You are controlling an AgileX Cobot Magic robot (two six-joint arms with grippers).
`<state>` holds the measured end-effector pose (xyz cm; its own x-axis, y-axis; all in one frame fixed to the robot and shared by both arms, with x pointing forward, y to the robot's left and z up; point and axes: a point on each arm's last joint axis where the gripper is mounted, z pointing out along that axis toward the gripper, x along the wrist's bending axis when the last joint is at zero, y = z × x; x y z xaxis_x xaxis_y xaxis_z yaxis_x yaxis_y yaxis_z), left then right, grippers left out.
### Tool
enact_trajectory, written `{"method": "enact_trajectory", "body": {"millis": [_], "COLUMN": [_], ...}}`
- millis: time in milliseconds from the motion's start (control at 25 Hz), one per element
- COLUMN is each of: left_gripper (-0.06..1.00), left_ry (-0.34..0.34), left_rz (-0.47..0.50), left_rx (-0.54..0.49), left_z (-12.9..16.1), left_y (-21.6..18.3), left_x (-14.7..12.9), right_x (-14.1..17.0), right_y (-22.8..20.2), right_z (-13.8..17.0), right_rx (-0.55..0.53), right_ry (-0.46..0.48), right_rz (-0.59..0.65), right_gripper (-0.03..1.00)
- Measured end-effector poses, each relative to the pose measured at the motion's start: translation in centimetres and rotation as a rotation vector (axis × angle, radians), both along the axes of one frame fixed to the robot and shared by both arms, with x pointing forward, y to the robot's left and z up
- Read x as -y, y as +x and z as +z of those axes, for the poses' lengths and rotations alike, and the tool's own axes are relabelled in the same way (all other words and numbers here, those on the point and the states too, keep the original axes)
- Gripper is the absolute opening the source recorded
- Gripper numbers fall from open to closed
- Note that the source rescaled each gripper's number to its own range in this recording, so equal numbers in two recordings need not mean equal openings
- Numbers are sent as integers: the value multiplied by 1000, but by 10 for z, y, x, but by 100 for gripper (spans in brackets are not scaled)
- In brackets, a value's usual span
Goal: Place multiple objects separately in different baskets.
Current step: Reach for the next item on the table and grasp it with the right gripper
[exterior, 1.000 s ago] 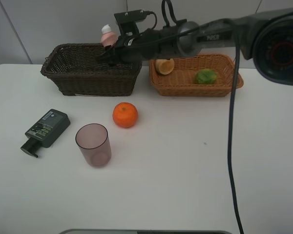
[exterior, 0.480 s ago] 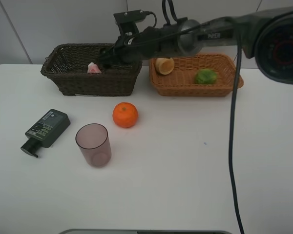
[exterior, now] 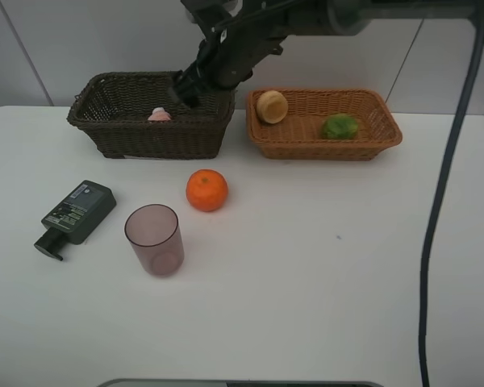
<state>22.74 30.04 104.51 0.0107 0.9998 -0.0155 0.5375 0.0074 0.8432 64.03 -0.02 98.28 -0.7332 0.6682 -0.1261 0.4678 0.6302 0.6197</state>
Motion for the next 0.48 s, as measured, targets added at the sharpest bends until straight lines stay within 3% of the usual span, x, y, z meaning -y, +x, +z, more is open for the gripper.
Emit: {"method": "enact_trajectory", "body": {"millis": [200, 480], "left_gripper": [100, 100], "left_ry": [0, 0], "left_rz": [0, 0], "left_rx": [0, 0], "left_z": [0, 0], "left_y": [0, 0], "left_x": [0, 0], "right_x": [8, -3], "right_y": [-20, -37], "right_z": [-1, -2], "right_rx": [-169, -186], "right_ry": [-151, -241], "right_rz": [22, -26], "right_gripper": [76, 76]}}
